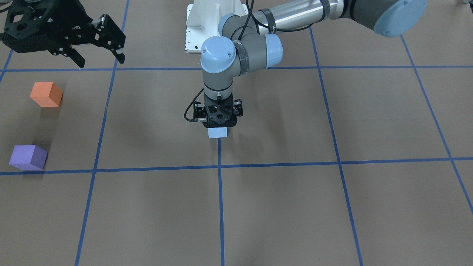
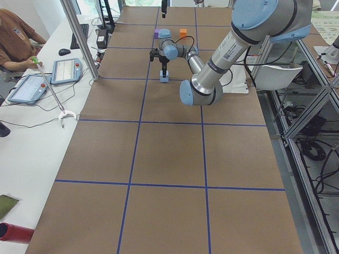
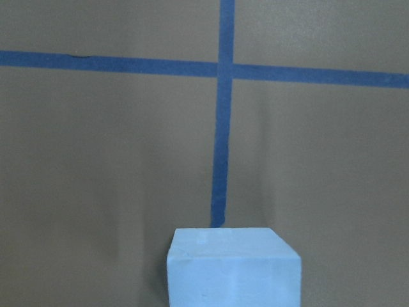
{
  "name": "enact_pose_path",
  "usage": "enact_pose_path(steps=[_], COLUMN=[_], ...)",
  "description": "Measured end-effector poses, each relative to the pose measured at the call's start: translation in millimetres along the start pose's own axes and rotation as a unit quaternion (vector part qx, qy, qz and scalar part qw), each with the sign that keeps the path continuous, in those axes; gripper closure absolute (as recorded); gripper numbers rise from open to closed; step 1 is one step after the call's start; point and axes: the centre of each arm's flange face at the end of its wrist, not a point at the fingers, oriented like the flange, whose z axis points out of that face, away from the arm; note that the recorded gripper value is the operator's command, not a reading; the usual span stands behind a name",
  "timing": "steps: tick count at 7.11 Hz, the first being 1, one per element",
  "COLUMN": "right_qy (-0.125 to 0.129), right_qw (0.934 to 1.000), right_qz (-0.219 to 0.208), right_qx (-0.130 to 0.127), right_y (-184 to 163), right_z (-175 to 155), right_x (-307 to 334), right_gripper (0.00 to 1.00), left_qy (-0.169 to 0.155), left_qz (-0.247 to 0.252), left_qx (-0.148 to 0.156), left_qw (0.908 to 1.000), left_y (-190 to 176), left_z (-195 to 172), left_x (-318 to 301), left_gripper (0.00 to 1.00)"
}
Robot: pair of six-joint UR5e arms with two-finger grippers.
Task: Place blue block between orange and purple blocks
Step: 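Set the cube down and open the left gripper while the right arm approaches, then withdraw the left arm while the right gripper descends onto the light blue cube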
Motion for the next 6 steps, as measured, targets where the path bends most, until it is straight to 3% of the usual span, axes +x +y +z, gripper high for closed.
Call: enact_pose_path(steps=[3,6], right_qy=[0.008,0.023], right_qw=[0.9999,0.9994], right_qz=[-0.014,-0.018], right_qx=[-0.005,-0.02], right_y=[23,25], right_z=[28,79], right_x=[-51,-121], right_gripper=[0.0,0.0], left_qy=[0.041,0.017], left_qz=[-0.02,0.025], left_qx=[-0.019,-0.01], left_qw=[0.9988,0.9995], left_y=[-44,-48], left_z=[-57,-73], left_x=[-65,-193], left_gripper=[0.0,0.0])
